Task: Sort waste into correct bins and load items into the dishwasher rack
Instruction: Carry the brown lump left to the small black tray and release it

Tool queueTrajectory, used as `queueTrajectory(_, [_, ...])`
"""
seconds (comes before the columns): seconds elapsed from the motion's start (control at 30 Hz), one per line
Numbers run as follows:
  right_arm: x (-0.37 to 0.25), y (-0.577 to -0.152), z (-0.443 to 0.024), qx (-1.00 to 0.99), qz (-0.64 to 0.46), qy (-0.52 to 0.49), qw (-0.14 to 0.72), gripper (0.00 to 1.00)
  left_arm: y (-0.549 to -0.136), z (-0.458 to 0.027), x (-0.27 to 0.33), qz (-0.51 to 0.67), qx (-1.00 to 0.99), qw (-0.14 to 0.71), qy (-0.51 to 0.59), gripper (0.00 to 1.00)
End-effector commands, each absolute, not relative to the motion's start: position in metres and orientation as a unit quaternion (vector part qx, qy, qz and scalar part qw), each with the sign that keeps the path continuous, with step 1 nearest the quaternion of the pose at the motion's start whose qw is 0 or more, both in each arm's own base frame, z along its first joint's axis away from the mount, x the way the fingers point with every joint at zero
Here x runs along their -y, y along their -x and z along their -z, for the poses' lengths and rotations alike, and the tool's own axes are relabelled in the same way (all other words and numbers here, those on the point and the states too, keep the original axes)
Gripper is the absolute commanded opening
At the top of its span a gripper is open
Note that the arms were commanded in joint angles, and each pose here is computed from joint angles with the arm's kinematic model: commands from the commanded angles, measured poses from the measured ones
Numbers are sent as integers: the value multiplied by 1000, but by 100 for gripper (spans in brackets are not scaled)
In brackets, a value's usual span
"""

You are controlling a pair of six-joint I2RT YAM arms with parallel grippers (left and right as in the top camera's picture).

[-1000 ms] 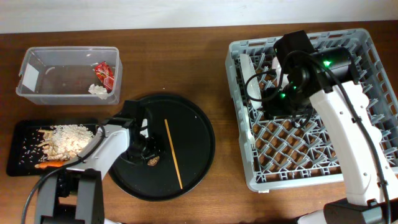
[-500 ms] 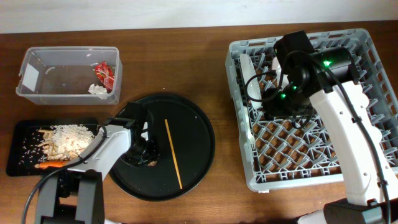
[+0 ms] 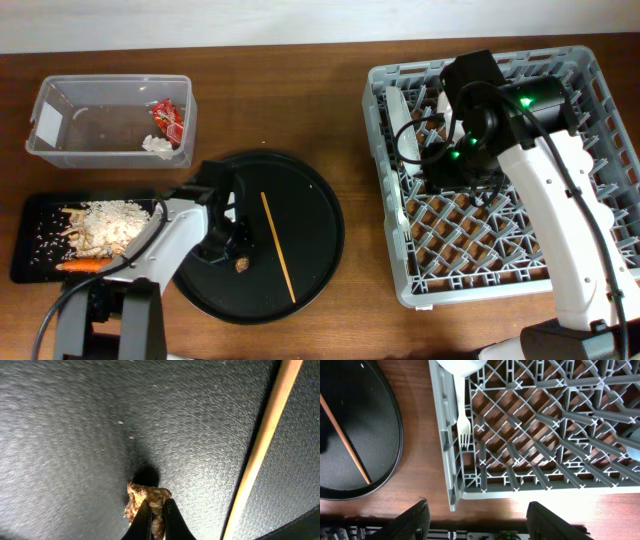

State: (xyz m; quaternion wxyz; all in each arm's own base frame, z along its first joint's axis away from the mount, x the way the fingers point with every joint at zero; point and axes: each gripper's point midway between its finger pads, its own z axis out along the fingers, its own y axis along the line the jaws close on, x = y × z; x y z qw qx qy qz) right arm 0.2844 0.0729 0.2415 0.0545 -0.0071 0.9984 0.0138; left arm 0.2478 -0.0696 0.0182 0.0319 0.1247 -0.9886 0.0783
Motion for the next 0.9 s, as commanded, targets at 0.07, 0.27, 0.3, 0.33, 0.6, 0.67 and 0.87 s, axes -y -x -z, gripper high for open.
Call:
queueTrajectory(0.07, [-70,-283,-247,-998,-12,1,65,65,-269,-40,54,-62,988,11,-144,0])
queueTrajectory(0.27, [-70,-283,-247,-998,-12,1,64,65,-292,-74,8,-23,980,-33,-197,0])
queueTrajectory(0.3, [-70,-282,-247,-998,-11,2,64,65,-298,-82,-6,-11,976,-49,-213,0])
queueTrajectory(0.33, [-70,-282,-247,-998,-11,2,64,65,-301,-88,-18,-2,972,-60,-228,0])
queueTrajectory(0.6, [-70,-282,-247,-998,-12,1,63,65,-303,-107,-145,39,901,-127,-413,0])
queueTrajectory(0.67, [-70,-282,-247,-998,-12,1,63,65,-297,-108,-174,43,878,-141,-456,0])
queueTrajectory(0.87, [-69,-282,-247,-998,-11,1,62,65,-285,-112,-232,57,827,-180,-529,0])
